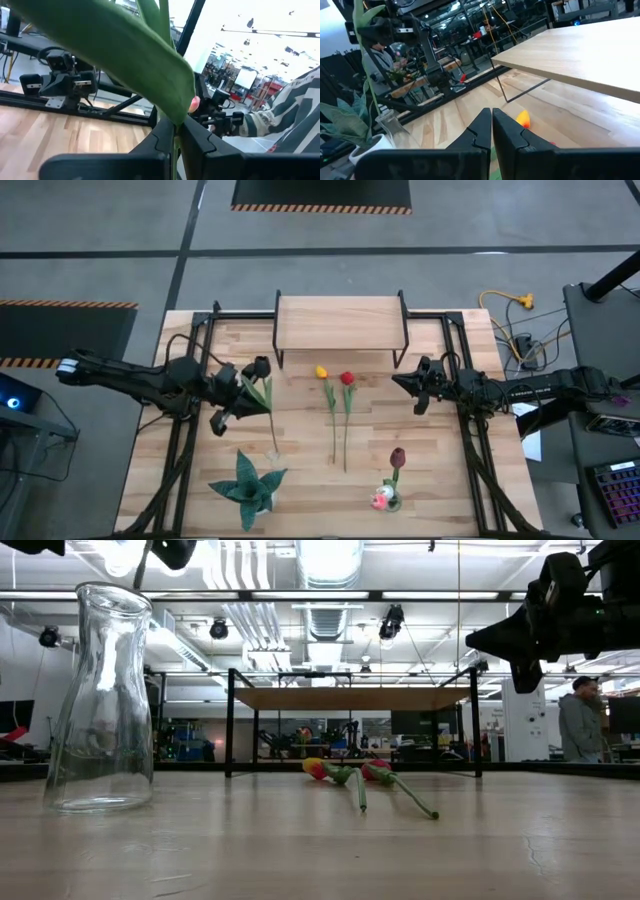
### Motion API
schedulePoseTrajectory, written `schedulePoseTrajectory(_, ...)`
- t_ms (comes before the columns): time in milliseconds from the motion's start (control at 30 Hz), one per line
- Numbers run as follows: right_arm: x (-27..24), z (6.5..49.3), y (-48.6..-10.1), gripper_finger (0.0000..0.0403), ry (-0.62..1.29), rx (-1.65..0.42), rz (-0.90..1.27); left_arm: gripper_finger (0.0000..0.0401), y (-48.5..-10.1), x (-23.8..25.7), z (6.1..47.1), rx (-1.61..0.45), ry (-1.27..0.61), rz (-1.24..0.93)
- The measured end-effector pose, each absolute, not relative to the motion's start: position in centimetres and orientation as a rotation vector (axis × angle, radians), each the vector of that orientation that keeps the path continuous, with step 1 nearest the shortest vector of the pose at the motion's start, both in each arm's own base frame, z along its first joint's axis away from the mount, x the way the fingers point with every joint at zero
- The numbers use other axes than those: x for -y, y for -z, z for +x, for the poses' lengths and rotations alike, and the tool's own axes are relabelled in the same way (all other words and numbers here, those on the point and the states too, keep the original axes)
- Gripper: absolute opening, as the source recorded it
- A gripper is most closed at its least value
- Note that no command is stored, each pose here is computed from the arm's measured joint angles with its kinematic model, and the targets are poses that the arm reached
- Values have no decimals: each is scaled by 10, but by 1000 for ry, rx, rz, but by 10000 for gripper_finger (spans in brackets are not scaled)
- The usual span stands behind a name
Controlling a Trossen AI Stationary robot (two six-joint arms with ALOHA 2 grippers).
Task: Pick and place flowers into a vace then onto a shelf
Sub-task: Put the black flower into the top transparent vase, then put the yellow flower into the top transparent vase
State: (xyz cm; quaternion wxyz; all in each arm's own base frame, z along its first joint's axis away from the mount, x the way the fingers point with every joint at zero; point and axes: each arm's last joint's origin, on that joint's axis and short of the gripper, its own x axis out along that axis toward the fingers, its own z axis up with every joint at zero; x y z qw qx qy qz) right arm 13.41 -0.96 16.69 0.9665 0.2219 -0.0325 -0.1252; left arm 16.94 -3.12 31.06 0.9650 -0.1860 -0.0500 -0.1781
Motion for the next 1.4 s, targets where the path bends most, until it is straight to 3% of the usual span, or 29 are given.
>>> schedulePoseTrajectory(233,10,134,-166,8,254,62,459,0,-316,31,161,115,389,-312)
schedulePoseTrajectory(700,11,134,-166,8,291,66,452,0,-285,32,164,-48,397,-152)
schedulePoseTrajectory(900,11,134,-166,8,311,69,445,12,-262,32,164,-126,372,-210)
schedulePoseTrajectory(1100,11,134,-166,8,311,69,442,43,-246,31,163,-191,355,-316)
schedulePoseTrajectory(1400,11,134,-166,8,309,69,442,139,-248,31,162,-210,348,-437)
